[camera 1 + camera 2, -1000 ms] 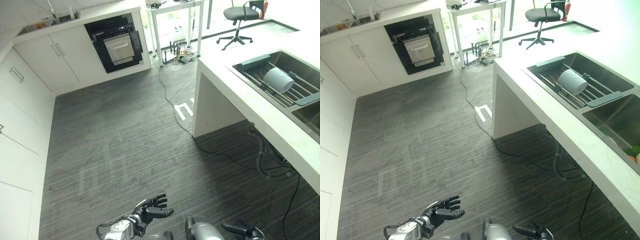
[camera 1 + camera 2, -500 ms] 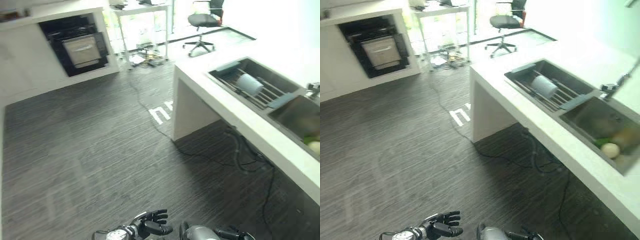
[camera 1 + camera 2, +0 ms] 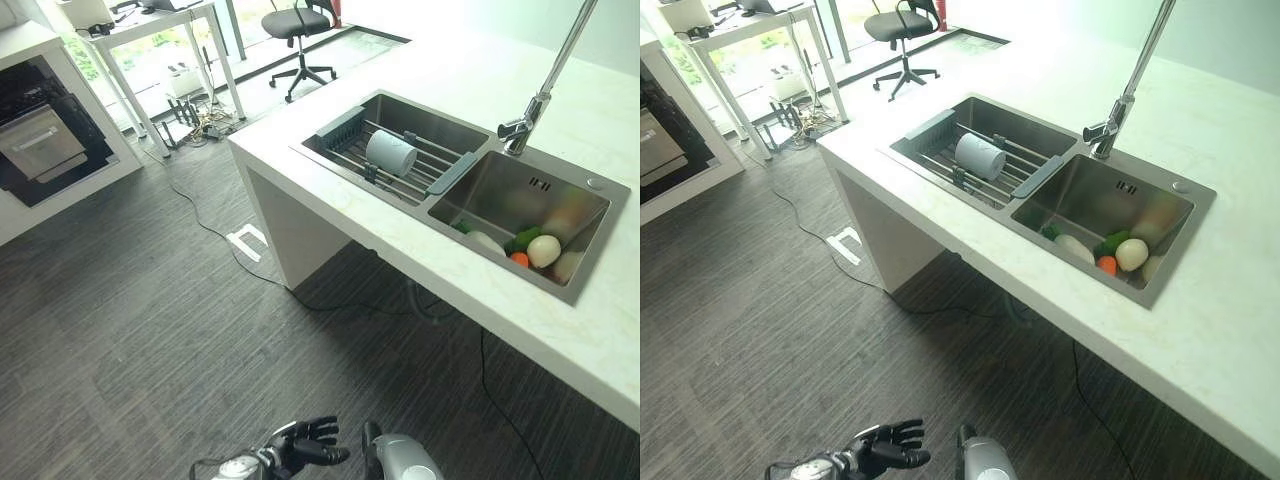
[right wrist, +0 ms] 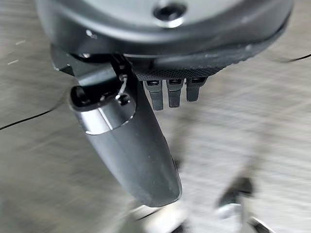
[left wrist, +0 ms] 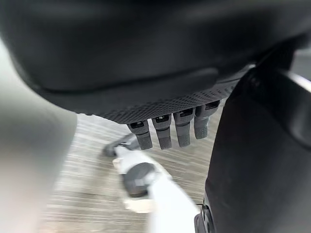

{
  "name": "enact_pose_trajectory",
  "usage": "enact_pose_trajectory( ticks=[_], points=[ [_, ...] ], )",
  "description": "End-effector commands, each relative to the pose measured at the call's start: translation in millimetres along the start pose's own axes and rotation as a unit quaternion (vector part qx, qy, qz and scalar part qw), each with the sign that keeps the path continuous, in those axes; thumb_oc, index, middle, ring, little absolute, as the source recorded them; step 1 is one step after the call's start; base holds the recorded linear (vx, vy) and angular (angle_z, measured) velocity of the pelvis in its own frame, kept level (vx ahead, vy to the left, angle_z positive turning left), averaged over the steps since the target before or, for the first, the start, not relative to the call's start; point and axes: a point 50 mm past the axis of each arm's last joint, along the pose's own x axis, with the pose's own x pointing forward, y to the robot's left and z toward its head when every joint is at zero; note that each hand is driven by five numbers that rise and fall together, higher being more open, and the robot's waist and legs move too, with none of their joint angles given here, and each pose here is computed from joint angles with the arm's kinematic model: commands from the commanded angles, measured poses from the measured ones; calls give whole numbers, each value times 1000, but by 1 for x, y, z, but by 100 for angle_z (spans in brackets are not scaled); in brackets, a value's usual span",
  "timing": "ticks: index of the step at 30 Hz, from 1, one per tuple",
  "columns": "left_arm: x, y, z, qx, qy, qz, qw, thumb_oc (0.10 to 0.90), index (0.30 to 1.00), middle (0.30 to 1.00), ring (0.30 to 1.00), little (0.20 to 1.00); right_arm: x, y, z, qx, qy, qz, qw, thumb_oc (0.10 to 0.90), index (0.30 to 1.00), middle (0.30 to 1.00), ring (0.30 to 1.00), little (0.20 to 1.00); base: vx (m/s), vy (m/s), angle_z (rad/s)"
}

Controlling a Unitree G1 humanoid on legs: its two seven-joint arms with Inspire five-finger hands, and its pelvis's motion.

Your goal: Place the dishes in the dishwasher.

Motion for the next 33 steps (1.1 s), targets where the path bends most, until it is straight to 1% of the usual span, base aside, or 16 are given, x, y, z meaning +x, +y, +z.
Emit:
enact_pose_trajectory(
  ticks=[1,5,6,7,9,11,14,16,18,21,22,26,29,31,32,33],
  points=[
    [1,-1,23,21,-50,-24,998,800,900,900,900,900,0,-2,31,-10,-63,7,998,800,900,900,900,900,191,233,-63],
    [0,2,23,12,-47,-32,998,800,900,900,900,900,1,-3,38,-9,-67,2,998,800,900,900,900,900,198,266,-68],
    [1,2,26,14,-44,-36,998,800,900,900,900,900,0,-5,36,7,-66,-3,998,800,900,900,900,900,241,356,-42],
    [2,1,31,32,-36,-45,998,800,900,900,900,900,0,-9,31,42,-58,-17,997,800,900,900,900,900,225,341,-29],
    [5,-2,35,54,-30,-53,997,800,900,900,900,900,-1,-17,22,70,-40,-34,996,800,900,900,900,900,207,299,-4],
    [11,-6,46,72,-27,-56,995,800,900,900,900,900,-5,-29,3,90,-2,-48,995,800,900,900,900,900,182,260,14],
    [14,-8,64,52,-40,-44,997,800,900,900,900,900,-8,-35,-11,59,13,-56,997,800,900,900,900,900,147,183,-4],
    [14,-8,66,44,-37,-41,997,800,900,900,900,900,-6,-30,-8,67,-1,-48,997,800,900,900,900,900,58,55,2],
    [15,-11,61,47,-29,-42,998,800,900,900,900,900,-4,-21,5,58,-34,-34,997,800,900,900,900,900,44,14,11],
    [17,-13,56,40,-25,-41,998,800,900,900,900,900,-3,-15,13,50,-54,-24,997,800,900,900,900,900,59,11,-31],
    [17,-15,50,24,-24,-34,999,800,900,900,900,900,-3,-11,18,53,-67,-14,996,800,900,900,900,900,147,9,-23],
    [18,-15,42,18,-12,-27,999,800,900,900,900,900,-4,-12,18,88,-84,-11,992,800,900,900,900,900,182,5,-25],
    [16,-10,38,13,-4,-5,1000,800,900,900,900,900,-3,-10,19,100,-91,-10,991,800,900,900,900,900,131,99,-48],
    [13,-4,34,-23,-5,23,999,800,900,900,900,900,-2,-4,24,95,-90,-10,991,800,900,900,900,900,129,109,-104],
    [8,4,26,-92,-18,60,994,800,900,900,900,900,-1,7,32,56,-89,9,994,800,900,900,900,900,6,-33,-175],
    [5,11,26,-142,-34,90,985,800,900,900,900,900,0,17,39,37,-90,22,995,800,900,900,900,900,-36,-132,-222]
  ],
)
